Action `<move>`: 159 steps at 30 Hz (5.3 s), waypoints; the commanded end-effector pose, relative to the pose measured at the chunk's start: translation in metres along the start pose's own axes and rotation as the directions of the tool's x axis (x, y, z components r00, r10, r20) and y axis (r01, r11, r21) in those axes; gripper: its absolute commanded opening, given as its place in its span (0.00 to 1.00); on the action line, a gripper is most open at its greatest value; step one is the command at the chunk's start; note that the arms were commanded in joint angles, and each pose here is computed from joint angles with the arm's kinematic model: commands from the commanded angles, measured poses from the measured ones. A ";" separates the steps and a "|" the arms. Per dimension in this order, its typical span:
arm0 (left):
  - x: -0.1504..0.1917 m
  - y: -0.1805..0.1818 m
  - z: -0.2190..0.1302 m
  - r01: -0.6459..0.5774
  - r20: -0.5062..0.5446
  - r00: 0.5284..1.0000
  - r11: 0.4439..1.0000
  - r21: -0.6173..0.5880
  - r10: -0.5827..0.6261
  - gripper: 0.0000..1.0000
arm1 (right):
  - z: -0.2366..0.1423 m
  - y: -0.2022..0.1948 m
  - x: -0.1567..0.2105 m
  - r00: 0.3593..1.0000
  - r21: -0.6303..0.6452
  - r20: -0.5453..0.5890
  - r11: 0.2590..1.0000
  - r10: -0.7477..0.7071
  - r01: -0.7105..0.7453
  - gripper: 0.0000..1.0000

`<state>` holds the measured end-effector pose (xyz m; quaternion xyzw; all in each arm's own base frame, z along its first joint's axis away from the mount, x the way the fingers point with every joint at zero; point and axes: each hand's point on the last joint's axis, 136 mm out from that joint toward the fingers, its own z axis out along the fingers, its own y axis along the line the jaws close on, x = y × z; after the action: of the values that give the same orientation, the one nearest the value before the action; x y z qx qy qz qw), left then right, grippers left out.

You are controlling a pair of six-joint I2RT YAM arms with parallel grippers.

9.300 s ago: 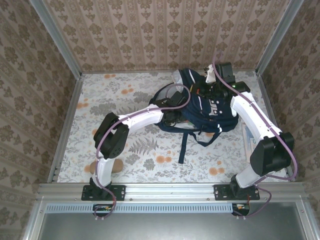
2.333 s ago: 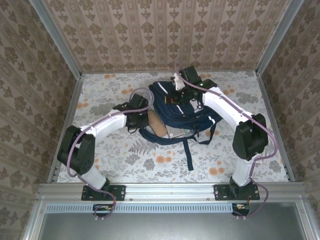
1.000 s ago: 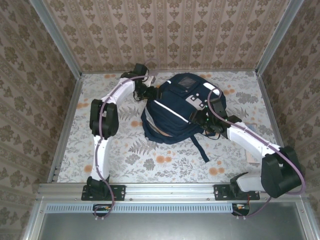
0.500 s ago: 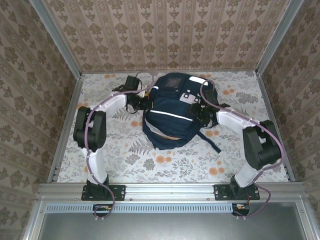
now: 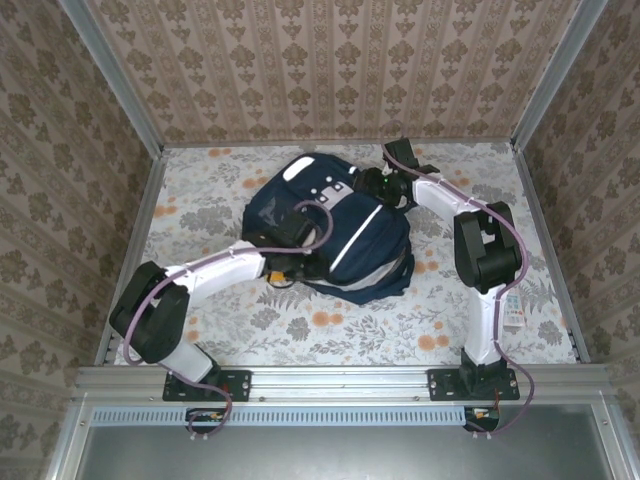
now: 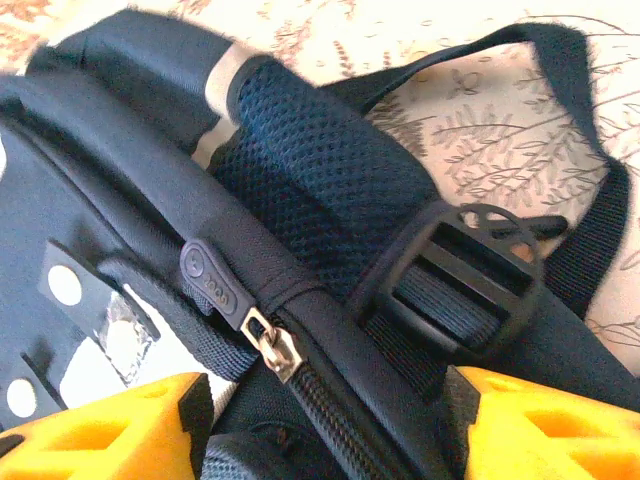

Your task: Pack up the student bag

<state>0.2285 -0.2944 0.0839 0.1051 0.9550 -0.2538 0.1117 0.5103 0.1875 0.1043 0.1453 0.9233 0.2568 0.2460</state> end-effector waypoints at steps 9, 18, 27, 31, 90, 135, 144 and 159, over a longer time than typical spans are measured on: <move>-0.016 -0.022 -0.035 -0.009 0.076 0.997 0.999 -0.054 0.013 0.82 | -0.117 -0.041 0.003 0.997 0.110 0.080 0.994 -0.015 0.007 0.67; -0.049 -0.040 -0.084 -0.080 0.213 0.973 0.996 -0.045 0.088 1.00 | -0.220 -0.184 0.028 0.938 0.310 0.286 0.906 0.198 -0.286 0.69; -0.064 -0.039 -0.109 -0.064 0.281 0.958 0.998 -0.003 0.062 1.00 | -0.256 -0.297 0.056 0.817 0.441 0.439 0.702 0.375 -0.559 0.70; -0.062 -0.034 -0.114 -0.056 0.291 0.955 0.998 0.006 0.052 1.00 | -0.250 -0.327 0.063 0.806 0.494 0.417 0.640 0.421 -0.589 0.71; -0.055 0.003 -0.110 0.039 0.329 0.942 0.996 0.085 -0.065 1.00 | -0.144 -0.269 0.134 0.931 0.761 -0.332 0.627 0.152 0.169 0.65; -0.056 0.004 -0.112 0.048 0.340 0.937 0.994 0.096 -0.079 1.00 | -0.194 -0.283 0.079 0.936 0.695 0.020 0.668 0.350 -0.265 0.59; -0.057 0.005 -0.110 0.045 0.334 0.940 0.995 0.093 -0.074 1.00 | -0.150 -0.278 0.117 0.862 0.515 -0.045 0.751 0.505 -0.414 0.62; -0.059 0.004 -0.110 0.041 0.335 0.940 0.994 0.099 -0.072 1.00 | -0.151 -0.224 0.096 0.927 0.543 -0.055 0.791 0.370 -0.283 0.62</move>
<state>0.2667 -0.2422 0.1860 0.0374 0.9162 -0.3046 0.2578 0.3335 -0.0208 0.0408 0.3304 0.9392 0.0629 0.0696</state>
